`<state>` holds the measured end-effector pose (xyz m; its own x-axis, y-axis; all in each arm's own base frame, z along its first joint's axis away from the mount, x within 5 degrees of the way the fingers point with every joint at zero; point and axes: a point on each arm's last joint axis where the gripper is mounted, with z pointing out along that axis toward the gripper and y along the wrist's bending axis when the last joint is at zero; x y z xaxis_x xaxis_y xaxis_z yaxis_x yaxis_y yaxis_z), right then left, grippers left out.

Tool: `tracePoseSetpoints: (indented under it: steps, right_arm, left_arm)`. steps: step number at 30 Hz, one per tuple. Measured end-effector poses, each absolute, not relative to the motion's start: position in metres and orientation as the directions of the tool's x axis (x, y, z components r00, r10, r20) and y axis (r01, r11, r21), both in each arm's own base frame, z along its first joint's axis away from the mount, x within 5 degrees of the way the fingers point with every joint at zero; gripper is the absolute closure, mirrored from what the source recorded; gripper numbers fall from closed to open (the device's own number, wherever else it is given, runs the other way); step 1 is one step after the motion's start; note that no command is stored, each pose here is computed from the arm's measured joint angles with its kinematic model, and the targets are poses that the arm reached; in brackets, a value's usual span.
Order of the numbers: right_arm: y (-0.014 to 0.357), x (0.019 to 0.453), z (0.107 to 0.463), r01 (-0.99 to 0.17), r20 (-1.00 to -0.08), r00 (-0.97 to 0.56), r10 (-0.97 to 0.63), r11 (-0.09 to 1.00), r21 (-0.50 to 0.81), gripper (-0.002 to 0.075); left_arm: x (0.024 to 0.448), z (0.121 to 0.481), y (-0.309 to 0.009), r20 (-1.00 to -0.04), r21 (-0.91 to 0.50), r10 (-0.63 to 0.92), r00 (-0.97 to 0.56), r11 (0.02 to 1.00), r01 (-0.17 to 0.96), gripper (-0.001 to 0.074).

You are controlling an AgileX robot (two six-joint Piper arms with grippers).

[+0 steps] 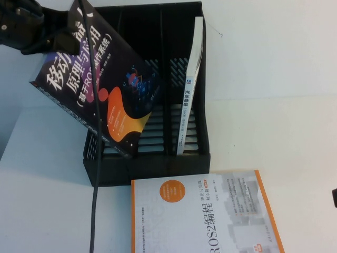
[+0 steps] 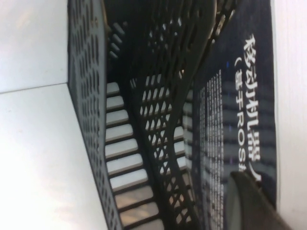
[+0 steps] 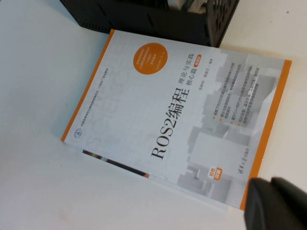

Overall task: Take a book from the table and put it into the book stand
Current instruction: Place the book on the book shelf

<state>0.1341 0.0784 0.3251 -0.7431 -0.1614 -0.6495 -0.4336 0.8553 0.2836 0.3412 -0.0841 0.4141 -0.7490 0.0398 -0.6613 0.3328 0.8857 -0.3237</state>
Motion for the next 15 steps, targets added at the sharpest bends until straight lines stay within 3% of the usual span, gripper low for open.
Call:
tracePoseSetpoints:
  steps: [15]
  right_arm:
    - [0.078,0.135,0.325,-0.433,-0.655,-0.739,-0.158,0.856,0.283,0.0728]
  left_arm:
    - [0.342,0.428,-0.082,-0.689,-0.329,-0.013,-0.724,0.896,0.298,0.0622]
